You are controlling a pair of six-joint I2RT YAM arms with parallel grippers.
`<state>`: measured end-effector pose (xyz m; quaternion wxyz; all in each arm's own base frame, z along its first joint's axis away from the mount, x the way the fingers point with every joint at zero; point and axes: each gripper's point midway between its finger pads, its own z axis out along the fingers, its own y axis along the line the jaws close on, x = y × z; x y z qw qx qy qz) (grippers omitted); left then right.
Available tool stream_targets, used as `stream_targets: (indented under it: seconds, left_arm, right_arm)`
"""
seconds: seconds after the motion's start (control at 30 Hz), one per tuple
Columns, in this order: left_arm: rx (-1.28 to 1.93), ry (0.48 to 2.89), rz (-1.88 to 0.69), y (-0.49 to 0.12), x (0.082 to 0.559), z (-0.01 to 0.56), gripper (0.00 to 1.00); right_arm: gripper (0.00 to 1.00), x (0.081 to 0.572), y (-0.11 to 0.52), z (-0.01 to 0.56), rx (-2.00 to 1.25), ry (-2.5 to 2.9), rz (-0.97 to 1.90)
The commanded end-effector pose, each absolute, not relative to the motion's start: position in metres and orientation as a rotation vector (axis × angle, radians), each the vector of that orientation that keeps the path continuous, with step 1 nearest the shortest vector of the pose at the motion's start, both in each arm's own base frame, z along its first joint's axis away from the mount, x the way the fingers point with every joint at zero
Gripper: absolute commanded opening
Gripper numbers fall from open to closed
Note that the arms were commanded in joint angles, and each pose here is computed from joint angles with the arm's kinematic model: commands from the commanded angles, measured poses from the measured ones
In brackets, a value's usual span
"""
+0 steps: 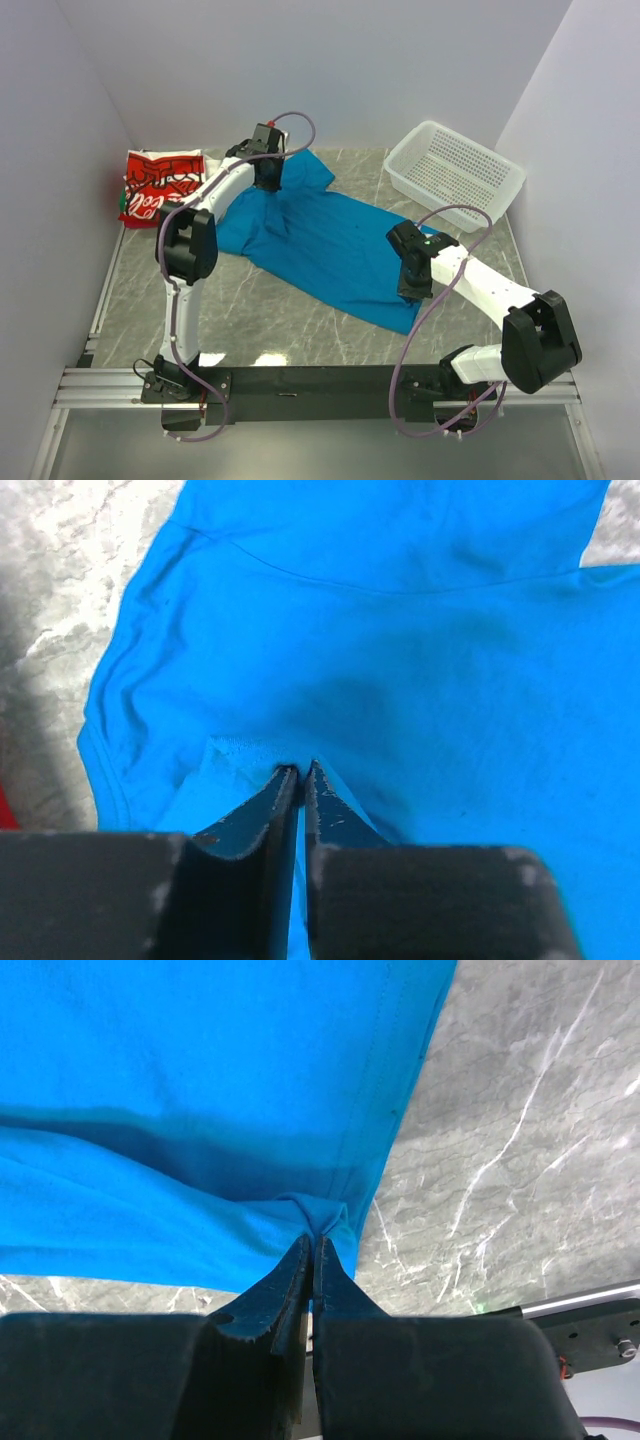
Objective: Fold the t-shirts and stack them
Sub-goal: Fold the tshirt
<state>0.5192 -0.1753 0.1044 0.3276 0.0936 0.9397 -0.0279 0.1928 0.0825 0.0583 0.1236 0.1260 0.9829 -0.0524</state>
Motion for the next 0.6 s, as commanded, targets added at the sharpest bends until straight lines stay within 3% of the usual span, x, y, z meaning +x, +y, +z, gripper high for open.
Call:
stream_targets:
  seconds: [0.0,0.03,0.07,0.17,0.3,0.43,0.57]
  left_arm:
    - [0.246,2.42,-0.08,-0.182,0.531,0.113,0.25]
    - [0.228,2.421,-0.059,-0.178,0.532,0.111,0.39]
    - [0.207,2.417,-0.044,-0.176,0.533,0.114,0.62]
    - [0.161,2.385,-0.016,-0.169,0.534,0.129,0.84]
    - [0.059,2.371,0.025,-0.148,0.521,0.146,0.99]
    - [-0.082,2.377,0.006,-0.103,0.492,0.163,0.99]
    - [-0.207,2.418,0.029,-0.058,0.454,0.157,0.99]
  right_arm:
    - [0.0,0.198,0.073,0.063,0.369,2.83,-0.19]
    - [0.0,0.199,0.073,0.063,0.371,2.828,-0.192]
    - [0.0,0.2,0.072,0.064,0.376,2.823,-0.197]
    - [0.0,0.203,0.068,0.066,0.39,2.809,-0.207]
    - [0.07,0.205,0.063,0.067,0.412,2.799,-0.216]
    - [0.34,0.206,0.055,0.067,0.459,2.782,-0.228]
    - [0.48,0.205,0.046,0.07,0.485,2.769,-0.26]
